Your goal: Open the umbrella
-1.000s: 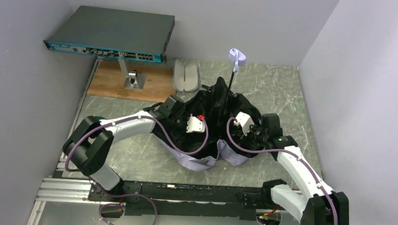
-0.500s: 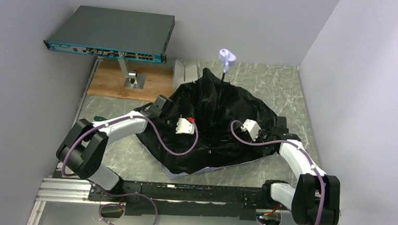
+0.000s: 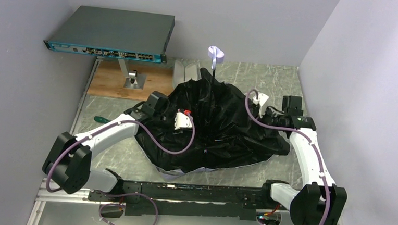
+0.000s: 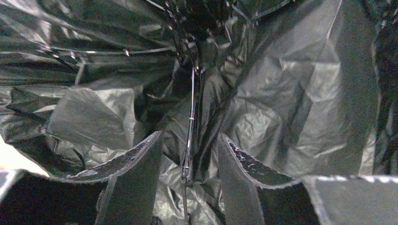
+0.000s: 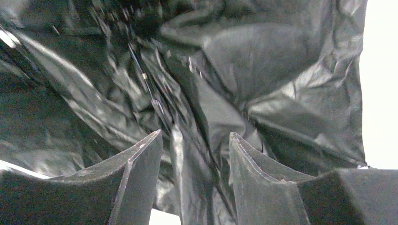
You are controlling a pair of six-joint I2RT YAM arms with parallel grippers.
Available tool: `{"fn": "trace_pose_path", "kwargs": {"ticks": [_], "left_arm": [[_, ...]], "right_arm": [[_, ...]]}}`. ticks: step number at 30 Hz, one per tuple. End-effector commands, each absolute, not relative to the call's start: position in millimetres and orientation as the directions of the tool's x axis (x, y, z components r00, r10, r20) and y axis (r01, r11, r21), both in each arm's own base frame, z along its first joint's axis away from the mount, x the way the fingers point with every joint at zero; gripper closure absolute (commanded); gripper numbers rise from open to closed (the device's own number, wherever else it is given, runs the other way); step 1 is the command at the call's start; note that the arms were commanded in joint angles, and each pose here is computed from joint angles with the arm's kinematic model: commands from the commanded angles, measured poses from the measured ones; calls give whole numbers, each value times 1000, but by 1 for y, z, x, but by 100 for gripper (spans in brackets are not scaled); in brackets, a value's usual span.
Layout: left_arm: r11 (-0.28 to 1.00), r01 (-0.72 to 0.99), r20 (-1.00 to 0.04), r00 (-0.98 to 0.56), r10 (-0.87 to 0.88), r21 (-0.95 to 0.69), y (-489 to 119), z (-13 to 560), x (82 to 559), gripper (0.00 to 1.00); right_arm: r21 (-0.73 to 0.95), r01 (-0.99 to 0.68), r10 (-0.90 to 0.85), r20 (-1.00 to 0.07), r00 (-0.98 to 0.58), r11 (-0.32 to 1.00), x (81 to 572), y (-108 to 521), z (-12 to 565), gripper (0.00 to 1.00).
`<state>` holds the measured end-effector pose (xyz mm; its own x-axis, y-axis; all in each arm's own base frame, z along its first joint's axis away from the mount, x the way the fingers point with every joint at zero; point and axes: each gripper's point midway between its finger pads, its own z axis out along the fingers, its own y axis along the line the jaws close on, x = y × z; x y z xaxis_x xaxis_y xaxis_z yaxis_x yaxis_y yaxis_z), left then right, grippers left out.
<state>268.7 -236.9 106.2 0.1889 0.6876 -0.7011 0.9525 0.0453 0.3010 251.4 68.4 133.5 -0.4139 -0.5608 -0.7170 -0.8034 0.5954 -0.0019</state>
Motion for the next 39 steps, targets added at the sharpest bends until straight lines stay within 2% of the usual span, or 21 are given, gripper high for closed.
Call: {"fn": "trace_pose_path", "kwargs": {"ticks": [1,4,6,9,12,17,20,25,28,32,36,39], "left_arm": [[110,943,-817,210,537,315,-262,161,273,49],[155,938,-863,210,459,310,-271,181,275,53],[212,941,-897,159,413,264,-279,190,284,60],[331,943,-933,-79,352,45,-288,189,297,70],[377,918,-927,-242,285,-124,-298,184,300,72],[421,888,-929,-299,218,-187,-314,184,320,75],[442,873,-921,-327,214,-207,-326,177,332,75],[475,838,-887,-408,218,-269,-337,157,344,67],[570,767,-843,-489,224,-294,-327,129,358,65],[652,683,-781,-585,221,-328,-311,95,366,48],[682,654,-713,-645,277,-327,-300,67,364,38],[718,622,-672,-679,296,-312,-289,52,366,35]], "right_arm": [[149,-785,-316,-858,-405,601,269,110,196,45],[207,-772,-235,-878,-418,601,280,131,210,48],[265,-761,-204,-864,-460,592,284,147,206,51],[330,-743,-181,-839,-513,582,288,168,198,56],[366,-732,-166,-824,-542,574,291,185,190,58],[378,-724,-194,-798,-571,577,295,201,163,61],[394,-704,-221,-760,-611,590,292,199,138,60],[353,-685,-314,-693,-649,637,288,182,98,56],[305,-677,-368,-656,-659,669,285,168,78,54],[255,-648,-434,-564,-702,717,278,142,46,51],[233,-625,-471,-479,-741,745,274,116,29,42],[225,-613,-491,-423,-761,757,269,101,21,34]]}}
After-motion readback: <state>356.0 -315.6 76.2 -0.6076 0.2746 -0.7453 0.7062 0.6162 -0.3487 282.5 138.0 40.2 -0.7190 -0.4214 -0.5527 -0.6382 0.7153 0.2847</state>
